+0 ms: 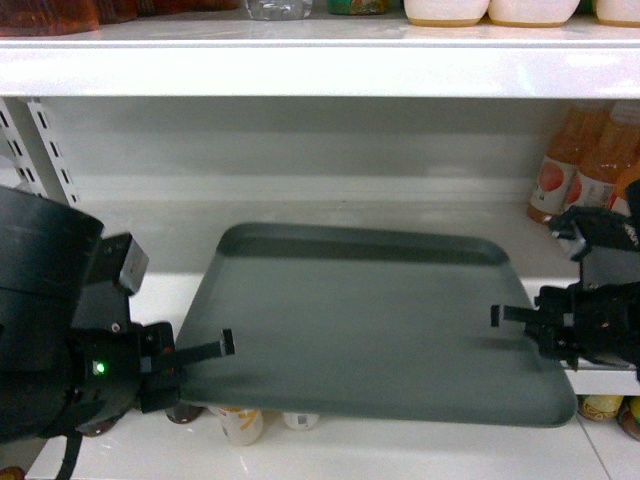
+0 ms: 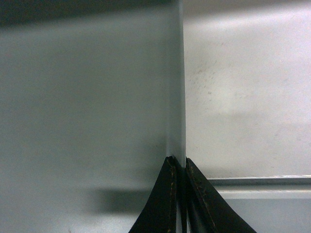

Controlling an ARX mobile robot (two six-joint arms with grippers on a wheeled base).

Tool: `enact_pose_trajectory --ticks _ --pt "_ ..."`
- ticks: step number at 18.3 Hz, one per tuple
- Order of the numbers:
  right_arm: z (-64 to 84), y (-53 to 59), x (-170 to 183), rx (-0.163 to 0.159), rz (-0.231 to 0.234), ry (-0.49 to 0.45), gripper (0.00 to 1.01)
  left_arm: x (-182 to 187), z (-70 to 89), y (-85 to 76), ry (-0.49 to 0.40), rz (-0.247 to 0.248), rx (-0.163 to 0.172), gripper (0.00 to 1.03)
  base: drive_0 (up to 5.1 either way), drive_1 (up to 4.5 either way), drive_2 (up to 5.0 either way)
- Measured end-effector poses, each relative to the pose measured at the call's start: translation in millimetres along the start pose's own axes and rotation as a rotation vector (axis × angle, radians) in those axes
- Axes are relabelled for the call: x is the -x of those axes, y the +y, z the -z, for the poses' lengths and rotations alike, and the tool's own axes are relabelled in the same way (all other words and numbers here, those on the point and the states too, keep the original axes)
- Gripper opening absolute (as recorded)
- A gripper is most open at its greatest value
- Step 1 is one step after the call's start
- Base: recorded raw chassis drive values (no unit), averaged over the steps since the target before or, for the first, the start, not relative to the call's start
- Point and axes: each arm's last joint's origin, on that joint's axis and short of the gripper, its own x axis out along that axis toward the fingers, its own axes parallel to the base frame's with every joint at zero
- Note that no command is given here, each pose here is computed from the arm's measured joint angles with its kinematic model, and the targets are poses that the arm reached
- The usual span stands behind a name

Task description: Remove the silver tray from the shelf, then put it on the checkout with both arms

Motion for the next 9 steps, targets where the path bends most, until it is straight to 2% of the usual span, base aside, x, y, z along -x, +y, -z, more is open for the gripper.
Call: enact_pose_trajectory --ticks 2,3,5,9 --pt "-12.6 3.3 29.6 -0.010 -0.013 -0.093 0.03 23.1 -13.9 -7.4 -0.090 0.025 -0.025 0.03 0.0 0.00 0.0" --pt "-8.0 5.6 78.4 -0.005 -0.034 -0.187 0.03 58.9 -9.1 -10.4 -0.150 0.032 -0.059 0.03 0.0 0.00 0.0" --pt "3.0 5.4 92.4 -0.002 -0.046 -0.197 0.03 70.4 -1.4 -7.1 -0.170 0.025 -0.071 0.03 0.0 0.00 0.0" --pt "3.0 5.7 93.6 -0.004 -0.052 -0.203 0.03 73.2 -2.3 -7.8 -0.187 0.025 -0.085 0.03 0.0 0.00 0.0"
